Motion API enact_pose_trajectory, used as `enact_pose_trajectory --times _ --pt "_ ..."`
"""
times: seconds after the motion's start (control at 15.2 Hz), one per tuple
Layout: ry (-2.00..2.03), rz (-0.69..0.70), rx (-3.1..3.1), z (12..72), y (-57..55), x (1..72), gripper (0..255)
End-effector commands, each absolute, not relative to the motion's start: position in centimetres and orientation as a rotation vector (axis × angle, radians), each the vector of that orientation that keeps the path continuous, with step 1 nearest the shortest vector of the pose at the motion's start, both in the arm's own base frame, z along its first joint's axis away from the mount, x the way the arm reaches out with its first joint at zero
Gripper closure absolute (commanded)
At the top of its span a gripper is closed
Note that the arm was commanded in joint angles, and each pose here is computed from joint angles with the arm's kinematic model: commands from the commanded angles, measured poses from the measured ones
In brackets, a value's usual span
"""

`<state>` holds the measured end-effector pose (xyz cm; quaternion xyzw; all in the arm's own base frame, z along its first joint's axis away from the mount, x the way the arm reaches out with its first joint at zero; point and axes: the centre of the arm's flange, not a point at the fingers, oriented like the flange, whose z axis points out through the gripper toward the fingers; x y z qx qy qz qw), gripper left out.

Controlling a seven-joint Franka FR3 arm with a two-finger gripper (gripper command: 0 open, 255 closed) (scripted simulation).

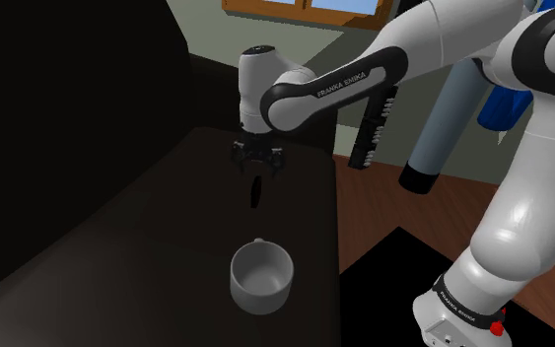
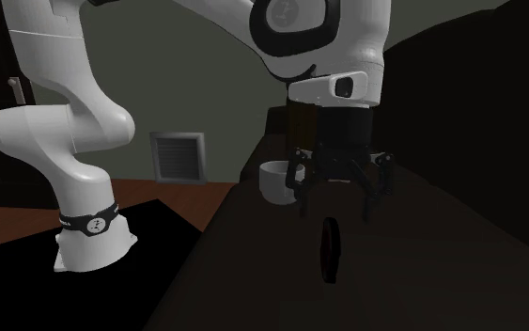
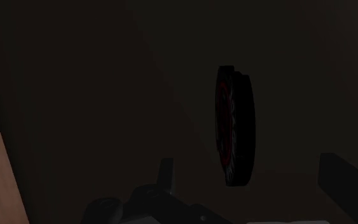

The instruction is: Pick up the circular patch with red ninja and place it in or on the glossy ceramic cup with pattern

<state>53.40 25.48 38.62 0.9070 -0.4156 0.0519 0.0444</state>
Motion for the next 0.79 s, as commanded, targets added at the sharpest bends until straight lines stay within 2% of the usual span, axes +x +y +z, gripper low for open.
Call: enact_pose_trajectory --times 0.0,0.2,0.73 --pt "-1.274 0.159 2.77 37.5 25.4 53.6 0" --pt "-1.274 0.159 2.77 35.7 25.2 53.7 0" --pt "-1.274 0.159 2.77 35.7 25.2 53.7 0"
